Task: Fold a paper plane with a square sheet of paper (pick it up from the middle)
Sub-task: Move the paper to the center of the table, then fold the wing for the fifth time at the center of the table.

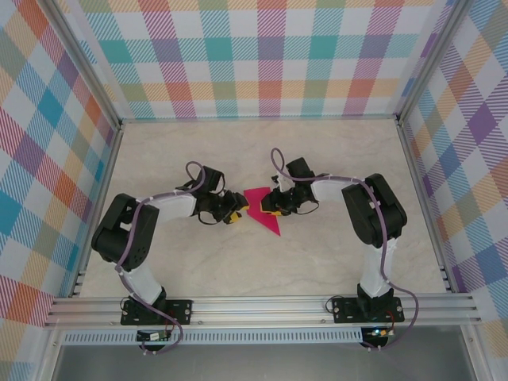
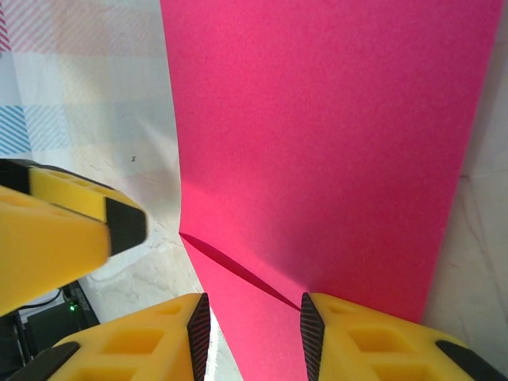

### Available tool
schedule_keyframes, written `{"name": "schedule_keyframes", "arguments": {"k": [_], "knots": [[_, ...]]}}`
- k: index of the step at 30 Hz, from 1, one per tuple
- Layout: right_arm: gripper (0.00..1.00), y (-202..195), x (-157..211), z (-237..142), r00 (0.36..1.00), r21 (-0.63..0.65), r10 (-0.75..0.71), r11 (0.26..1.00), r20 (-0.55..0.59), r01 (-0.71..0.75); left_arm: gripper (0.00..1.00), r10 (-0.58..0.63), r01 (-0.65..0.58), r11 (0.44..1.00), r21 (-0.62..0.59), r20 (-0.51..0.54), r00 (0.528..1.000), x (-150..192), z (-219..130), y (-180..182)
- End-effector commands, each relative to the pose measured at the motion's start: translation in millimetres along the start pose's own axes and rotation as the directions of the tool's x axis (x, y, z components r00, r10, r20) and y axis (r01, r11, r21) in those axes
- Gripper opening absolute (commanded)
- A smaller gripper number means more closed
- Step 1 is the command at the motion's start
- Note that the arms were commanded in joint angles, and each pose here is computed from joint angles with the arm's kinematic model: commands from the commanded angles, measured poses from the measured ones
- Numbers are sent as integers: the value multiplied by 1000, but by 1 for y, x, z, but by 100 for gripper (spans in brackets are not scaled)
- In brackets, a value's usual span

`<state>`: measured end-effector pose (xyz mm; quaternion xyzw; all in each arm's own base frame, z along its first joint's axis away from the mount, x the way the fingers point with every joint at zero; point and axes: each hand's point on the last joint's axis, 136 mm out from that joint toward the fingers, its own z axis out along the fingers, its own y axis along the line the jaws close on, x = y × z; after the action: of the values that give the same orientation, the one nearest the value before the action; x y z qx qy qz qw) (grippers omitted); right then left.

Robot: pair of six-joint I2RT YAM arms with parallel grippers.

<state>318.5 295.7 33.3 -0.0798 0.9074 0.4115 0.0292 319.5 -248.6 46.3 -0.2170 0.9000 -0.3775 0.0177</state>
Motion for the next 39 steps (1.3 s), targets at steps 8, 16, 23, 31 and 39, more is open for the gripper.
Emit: {"name": "schedule_keyframes", "arguments": {"k": [8, 16, 23, 31, 39], "knots": [[39, 3, -1, -6, 1000, -72, 22, 997, 9, -21, 41, 6, -5, 1000, 16, -64, 998, 4, 17, -11], [39, 1, -3, -9, 999, -97, 44, 994, 15, -43, 34, 29, -23, 998, 55, -103, 994, 8, 27, -21], [43, 17, -11, -24, 997, -126, -14, 992, 69, 22, 16, 30, -17, 994, 108, -124, 992, 11, 33, -32], [68, 14, -10, -65, 937, 169, -225, 968, 267, 185, 2, 22, -14, 996, 86, -84, 996, 11, 25, -42], [88, 16, 12, -62, 782, 444, -549, 803, 295, 397, 1, 5, -2, 998, 56, -60, 998, 12, 18, -51]]}}
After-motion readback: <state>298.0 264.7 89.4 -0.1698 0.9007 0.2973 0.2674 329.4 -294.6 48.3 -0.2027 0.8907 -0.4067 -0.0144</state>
